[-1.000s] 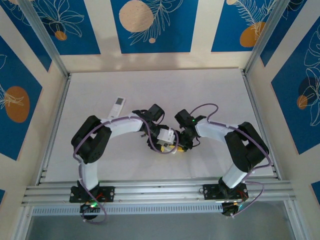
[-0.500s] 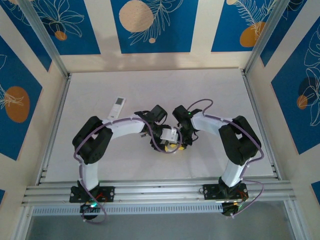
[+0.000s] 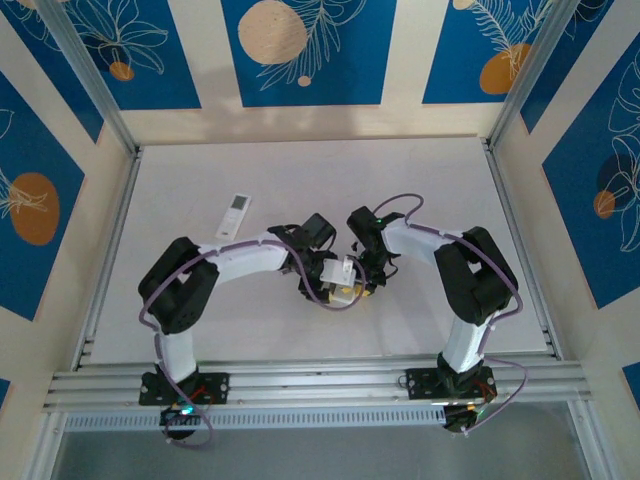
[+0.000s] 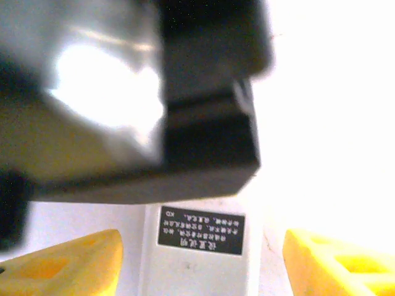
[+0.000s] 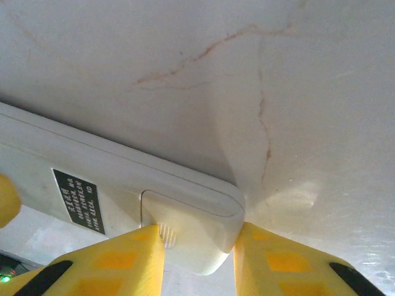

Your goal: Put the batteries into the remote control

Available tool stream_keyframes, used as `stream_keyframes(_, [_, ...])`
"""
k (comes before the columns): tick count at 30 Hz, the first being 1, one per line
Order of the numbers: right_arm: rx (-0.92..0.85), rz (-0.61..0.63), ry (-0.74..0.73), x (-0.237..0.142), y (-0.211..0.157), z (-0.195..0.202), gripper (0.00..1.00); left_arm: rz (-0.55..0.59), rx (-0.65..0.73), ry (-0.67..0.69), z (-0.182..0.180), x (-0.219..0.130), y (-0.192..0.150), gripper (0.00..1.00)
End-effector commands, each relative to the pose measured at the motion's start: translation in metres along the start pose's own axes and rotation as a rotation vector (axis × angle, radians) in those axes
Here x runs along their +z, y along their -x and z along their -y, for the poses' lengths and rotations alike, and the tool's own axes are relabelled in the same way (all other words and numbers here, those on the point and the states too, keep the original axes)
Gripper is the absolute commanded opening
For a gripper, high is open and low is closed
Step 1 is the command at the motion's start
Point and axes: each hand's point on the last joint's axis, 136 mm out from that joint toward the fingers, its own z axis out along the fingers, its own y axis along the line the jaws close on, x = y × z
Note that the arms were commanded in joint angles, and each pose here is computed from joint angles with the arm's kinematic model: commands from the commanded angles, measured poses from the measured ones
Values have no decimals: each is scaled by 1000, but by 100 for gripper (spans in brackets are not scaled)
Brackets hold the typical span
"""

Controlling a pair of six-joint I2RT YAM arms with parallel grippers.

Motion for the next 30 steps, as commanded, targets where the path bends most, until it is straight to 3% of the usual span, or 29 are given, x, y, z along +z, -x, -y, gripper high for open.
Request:
stream_keyframes(1, [-109,124,5,-6,36,-10,33,-218,-9,-115,35,16,-65,70])
stream_keyframes(5, [-174,142,11,-14,40,-15,34,-185,-28,-96,25,22,-59,70])
stream_keyframes(15, [-146,156,17,-24,53,-14,34,-314,-139,-167,37,14,-76,69])
stream_keyframes(19, [-150,155,19,-24,54,-13,35,-100,-253,-47,23,1,-36,72])
stream_keyframes(22, [-159,152,27,-26,55,-15,35,56,-412,37,4,-6,-7,77])
stream_keyframes(25, [-169,152,27,-28,54,-15,35,83,-551,111,-3,-1,-13,83])
stream_keyframes(30, [-197,138,51,-29,52,-20,35,139,-602,127,8,20,-26,84])
